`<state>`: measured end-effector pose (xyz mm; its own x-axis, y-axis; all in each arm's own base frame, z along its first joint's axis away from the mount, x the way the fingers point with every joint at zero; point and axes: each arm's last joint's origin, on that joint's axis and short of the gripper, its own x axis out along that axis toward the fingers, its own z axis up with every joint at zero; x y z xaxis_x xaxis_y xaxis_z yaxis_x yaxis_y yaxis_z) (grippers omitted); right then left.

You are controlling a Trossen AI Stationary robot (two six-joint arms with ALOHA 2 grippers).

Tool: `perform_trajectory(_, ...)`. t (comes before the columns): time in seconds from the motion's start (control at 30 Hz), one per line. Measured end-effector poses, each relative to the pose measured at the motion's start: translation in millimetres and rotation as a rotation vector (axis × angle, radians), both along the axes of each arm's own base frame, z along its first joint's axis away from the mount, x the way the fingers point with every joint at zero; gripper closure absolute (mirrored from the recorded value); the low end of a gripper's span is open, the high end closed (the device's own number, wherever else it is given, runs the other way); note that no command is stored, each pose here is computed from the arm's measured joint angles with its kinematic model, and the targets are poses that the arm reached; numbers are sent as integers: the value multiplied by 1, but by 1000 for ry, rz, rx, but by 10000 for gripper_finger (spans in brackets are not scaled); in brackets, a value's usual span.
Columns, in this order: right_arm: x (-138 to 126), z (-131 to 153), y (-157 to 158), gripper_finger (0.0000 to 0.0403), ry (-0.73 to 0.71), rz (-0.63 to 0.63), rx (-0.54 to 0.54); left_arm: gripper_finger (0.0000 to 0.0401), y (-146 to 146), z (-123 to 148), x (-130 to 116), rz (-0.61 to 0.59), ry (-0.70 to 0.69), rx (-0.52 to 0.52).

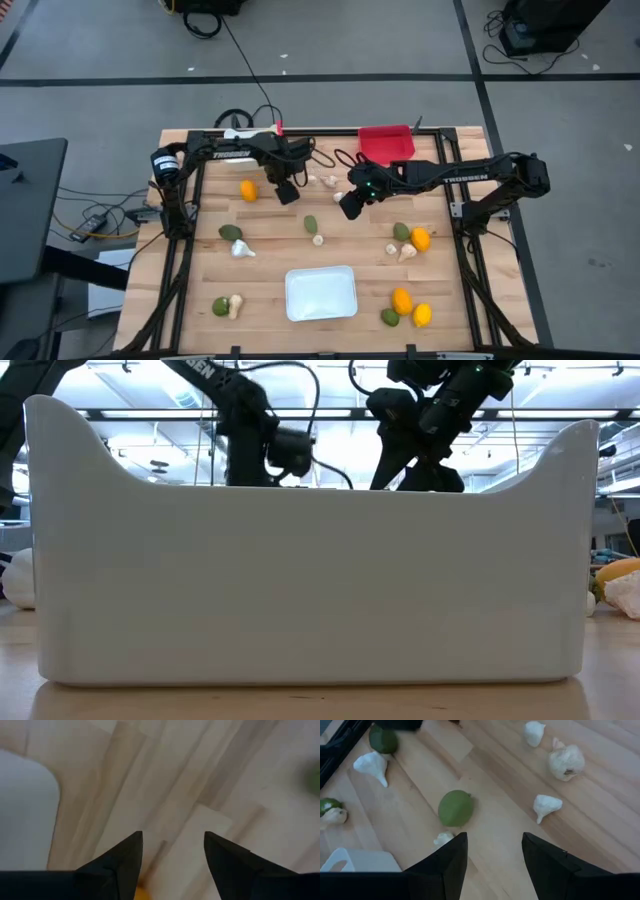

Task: Sort produce into baskets
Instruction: Put the yellow lemon into the top white bin

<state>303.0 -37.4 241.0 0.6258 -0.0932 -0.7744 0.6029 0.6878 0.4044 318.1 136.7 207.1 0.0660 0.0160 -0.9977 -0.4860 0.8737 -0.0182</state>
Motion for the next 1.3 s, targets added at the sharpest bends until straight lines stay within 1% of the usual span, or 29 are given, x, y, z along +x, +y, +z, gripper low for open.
perform_trajectory(0.07, 0, 0, 2, 203, 0, 15, -2, 176, -4, 13, -2, 89, 50, -12)
perform_trajectory(0.1, 0, 0, 3, 203, 0, 22, 1, 173, -7, 18, -6, 156, 96, -3)
perform_trajectory(0.13, 0, 0, 4, 203, 1, 27, 2, 170, -11, 24, -11, 221, 129, 29)
perform_trajectory(0.17, 0, 0, 6, 203, 2, 31, 2, 167, -15, 31, -15, 274, 130, 77)
perform_trajectory(0.23, 1, 0, 8, 203, 5, 39, 0, 160, -23, 43, -23, 386, 76, 194)
perform_trajectory(0.27, 1, 0, 9, 203, 5, 39, -5, 156, -27, 48, -30, 429, 54, 223)
perform_trajectory(0.33, 1, 0, 12, 203, 7, 40, -16, 145, -31, 54, -41, 503, 8, 239)
perform_trajectory(0.47, 1, 0, 15, 203, 8, 58, -28, 113, -28, 58, -62, 674, -113, 258)
perform_trajectory(0.53, 1, 0, 15, 203, 10, 77, -44, 93, -26, 57, -67, 703, -181, 259)
perform_trajectory(0.57, 1, 0, 15, 203, 11, 89, -53, 83, -26, 53, -68, 672, -197, 253)
perform_trajectory(0.6, 1, 0, 15, 203, 13, 100, -62, 75, -25, 50, -68, 604, -205, 245)
perform_trajectory(0.67, 1, 0, 14, 203, 15, 121, -80, 61, -26, 46, -66, 424, -194, 231)
perform_trajectory(0.73, 1, 0, 12, 202, 15, 146, -89, 54, -29, 42, -66, 224, -153, 232)
perform_trajectory(0.77, 1, 0, 12, 202, 14, 162, -90, 53, -31, 39, -65, 149, -133, 234)
perform_trajectory(0.83, 1, 0, 10, 201, 13, 189, -86, 53, -33, 32, -65, 38, -91, 234)
perform_trajectory(0.9, 1, 0, 9, 202, 12, 208, -80, 55, -35, 27, -66, -28, -56, 227)
perform_trajectory(1.0, 0, 0, 8, 201, 11, 209, -72, 58, -36, 15, -69, -93, 14, 210)
perform_trajectory(1.13, 0, 0, 8, 201, 11, 203, -68, 60, -38, 4, -73, -101, 47, 197)
perform_trajectory(1.3, 0, 0, 8, 201, 9, 181, -51, 60, -40, -13, -82, -153, 98, 184)
